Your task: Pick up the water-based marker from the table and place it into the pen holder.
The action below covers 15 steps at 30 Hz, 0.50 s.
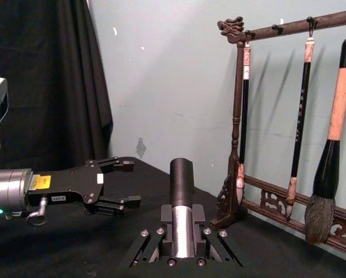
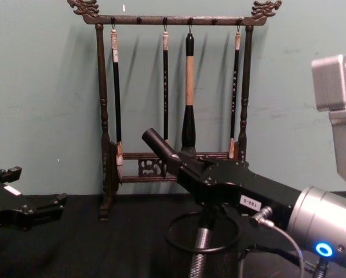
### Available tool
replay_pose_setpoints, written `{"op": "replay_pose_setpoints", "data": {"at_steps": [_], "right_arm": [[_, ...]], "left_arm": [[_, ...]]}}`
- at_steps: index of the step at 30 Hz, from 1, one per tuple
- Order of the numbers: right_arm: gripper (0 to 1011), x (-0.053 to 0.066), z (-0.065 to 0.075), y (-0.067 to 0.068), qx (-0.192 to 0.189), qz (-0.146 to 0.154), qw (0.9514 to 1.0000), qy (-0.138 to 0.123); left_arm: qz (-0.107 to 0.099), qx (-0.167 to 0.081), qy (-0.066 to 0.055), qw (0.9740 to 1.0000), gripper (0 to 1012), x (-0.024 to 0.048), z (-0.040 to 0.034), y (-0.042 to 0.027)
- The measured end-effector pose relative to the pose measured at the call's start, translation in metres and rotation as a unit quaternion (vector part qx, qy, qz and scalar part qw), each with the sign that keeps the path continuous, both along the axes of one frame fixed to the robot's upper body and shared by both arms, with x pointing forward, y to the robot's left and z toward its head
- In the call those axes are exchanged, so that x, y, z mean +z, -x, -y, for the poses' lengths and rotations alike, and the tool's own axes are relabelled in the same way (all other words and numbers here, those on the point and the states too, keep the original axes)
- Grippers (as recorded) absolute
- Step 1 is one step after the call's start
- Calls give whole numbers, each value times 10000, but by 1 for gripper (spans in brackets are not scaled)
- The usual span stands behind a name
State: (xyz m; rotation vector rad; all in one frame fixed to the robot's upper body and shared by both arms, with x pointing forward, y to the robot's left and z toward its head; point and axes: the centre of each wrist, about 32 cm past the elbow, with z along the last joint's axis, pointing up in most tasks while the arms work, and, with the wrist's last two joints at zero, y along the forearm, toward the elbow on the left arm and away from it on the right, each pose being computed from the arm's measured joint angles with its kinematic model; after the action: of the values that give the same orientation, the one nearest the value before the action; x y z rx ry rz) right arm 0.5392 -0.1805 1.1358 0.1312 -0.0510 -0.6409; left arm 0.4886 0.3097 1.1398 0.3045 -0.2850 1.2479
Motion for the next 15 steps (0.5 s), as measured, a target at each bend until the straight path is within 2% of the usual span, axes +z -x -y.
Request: {"op": "replay_pose_setpoints", "data": {"at_steps": [15], "right_arm": [[199, -24, -27, -62, 46, -61, 10000, 8]], "left_arm": [[0, 0, 0, 10000, 1009, 0, 0, 0]]}}
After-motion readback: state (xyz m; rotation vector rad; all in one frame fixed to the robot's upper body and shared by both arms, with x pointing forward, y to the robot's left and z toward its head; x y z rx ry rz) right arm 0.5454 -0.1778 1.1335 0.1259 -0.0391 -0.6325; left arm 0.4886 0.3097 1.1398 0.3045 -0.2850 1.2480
